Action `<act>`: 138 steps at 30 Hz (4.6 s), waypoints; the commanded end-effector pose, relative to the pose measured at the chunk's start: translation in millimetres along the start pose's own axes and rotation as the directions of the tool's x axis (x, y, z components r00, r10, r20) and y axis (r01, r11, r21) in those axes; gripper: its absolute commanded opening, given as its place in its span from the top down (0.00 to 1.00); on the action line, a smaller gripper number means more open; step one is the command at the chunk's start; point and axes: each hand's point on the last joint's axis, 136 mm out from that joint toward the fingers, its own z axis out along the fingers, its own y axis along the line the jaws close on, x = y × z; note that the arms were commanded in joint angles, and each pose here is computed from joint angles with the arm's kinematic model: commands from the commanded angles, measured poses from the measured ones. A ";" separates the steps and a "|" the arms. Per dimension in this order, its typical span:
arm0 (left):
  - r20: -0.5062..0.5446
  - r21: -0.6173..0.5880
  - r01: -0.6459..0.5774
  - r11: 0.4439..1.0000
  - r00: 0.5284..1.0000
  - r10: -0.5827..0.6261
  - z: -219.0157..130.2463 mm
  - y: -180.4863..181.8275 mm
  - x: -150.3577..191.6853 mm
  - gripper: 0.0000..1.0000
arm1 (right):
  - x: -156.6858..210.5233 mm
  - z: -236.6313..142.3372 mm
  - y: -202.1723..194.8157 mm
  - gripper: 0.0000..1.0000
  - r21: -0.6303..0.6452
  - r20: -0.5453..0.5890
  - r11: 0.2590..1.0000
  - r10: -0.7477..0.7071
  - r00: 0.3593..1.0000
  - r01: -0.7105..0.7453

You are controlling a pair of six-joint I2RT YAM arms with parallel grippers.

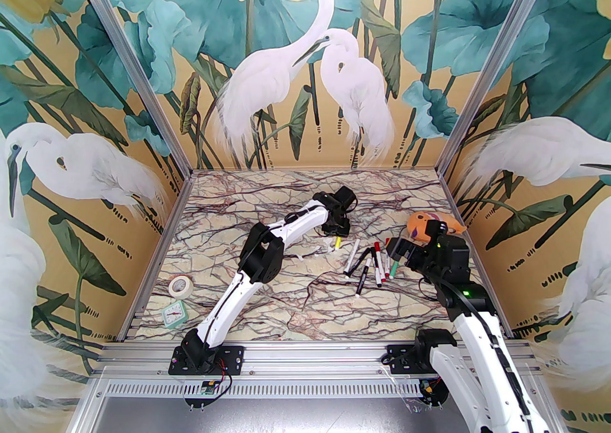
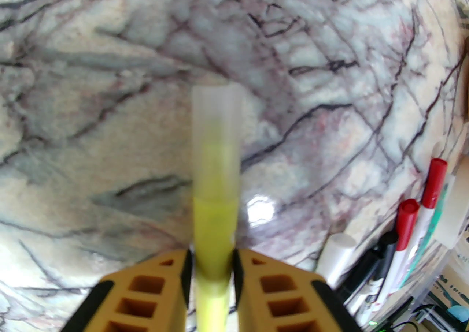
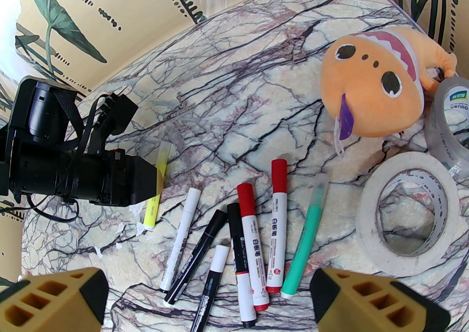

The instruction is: Open the pen caps

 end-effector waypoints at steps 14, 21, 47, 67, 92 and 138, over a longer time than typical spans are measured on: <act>0.012 -0.150 -0.060 0.987 0.998 0.062 -23.4 58.3 59.3 0.84 | 48.0 33.1 52.9 0.01 -0.151 -0.151 0.986 -0.087 0.985 0.064; 0.036 -0.085 -0.025 0.996 0.999 0.028 -38.8 68.1 94.9 0.85 | 58.6 42.1 78.3 0.00 -0.186 -0.145 0.979 -0.106 0.984 0.078; 0.167 0.159 -0.072 0.985 0.985 0.045 -90.8 41.7 107.5 0.85 | 75.8 101.3 130.7 0.34 -0.253 -0.306 0.937 0.160 0.938 -0.242; 0.201 0.281 -0.168 0.945 0.973 0.113 -98.6 15.6 102.1 0.85 | 76.4 150.4 133.2 0.43 -0.300 -0.391 0.898 0.191 0.900 -0.321; 0.197 0.307 -0.162 0.938 0.975 0.104 -97.5 9.0 98.8 0.85 | 90.9 182.4 148.0 0.61 -0.351 -0.464 0.856 0.193 0.865 -0.380; 0.226 0.434 -0.131 0.891 0.974 0.033 -116.7 13.0 101.2 0.69 | 72.1 146.3 176.1 0.83 -0.441 -0.427 0.819 0.168 0.889 -0.367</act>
